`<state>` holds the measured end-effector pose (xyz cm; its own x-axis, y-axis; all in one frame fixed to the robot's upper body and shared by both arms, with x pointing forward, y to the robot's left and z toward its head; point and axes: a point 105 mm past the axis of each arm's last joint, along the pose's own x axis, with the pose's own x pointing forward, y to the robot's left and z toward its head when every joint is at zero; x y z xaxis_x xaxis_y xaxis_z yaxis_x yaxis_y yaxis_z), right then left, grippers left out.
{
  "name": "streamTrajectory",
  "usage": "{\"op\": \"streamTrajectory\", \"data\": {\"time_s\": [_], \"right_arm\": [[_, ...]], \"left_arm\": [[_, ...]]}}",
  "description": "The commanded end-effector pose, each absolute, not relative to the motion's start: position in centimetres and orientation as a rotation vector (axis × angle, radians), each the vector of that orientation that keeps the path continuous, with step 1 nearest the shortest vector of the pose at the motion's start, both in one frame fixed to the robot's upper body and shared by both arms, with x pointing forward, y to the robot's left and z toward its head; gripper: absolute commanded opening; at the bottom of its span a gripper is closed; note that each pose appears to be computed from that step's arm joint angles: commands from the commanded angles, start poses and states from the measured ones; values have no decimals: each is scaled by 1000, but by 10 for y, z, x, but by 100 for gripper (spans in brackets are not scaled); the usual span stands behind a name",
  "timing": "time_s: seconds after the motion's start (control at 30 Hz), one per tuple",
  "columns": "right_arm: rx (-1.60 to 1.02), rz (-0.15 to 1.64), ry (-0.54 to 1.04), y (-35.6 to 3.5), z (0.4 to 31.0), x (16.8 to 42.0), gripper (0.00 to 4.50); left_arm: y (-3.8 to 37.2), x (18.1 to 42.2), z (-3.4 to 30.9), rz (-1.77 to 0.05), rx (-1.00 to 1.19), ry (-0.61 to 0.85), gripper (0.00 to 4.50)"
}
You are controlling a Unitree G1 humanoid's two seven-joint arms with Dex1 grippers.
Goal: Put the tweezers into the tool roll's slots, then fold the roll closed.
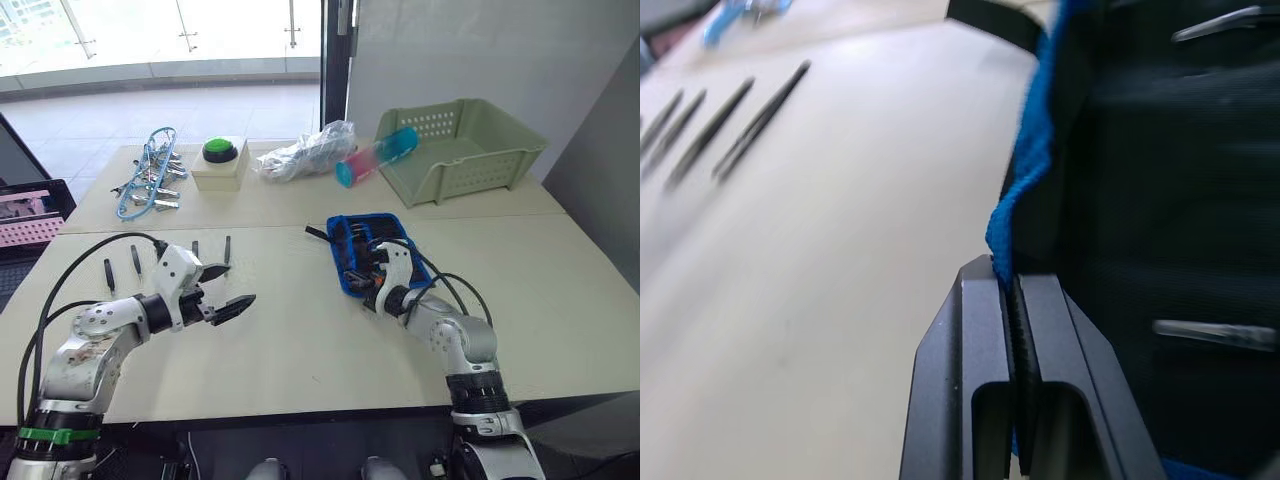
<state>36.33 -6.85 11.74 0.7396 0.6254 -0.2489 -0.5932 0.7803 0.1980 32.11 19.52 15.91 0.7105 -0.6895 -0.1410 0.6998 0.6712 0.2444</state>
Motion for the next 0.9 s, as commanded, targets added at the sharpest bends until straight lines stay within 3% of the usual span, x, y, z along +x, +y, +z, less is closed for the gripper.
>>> {"op": "streamTrajectory", "data": {"time_s": [0.03,0.27,0.5,0.67,0.9], "right_arm": [[-48,848,313,-56,123,338,4],[-354,1022,335,-59,113,303,4],[-697,1077,305,-84,109,290,4],[-773,1080,287,-86,107,286,4],[-730,1062,289,-82,107,283,4]], "left_arm": [[182,329,172,-802,319,-59,450],[167,326,157,-960,275,23,450],[147,324,157,-1125,329,45,450],[125,329,153,-1181,348,33,450],[105,349,141,-1217,551,12,450]]}}
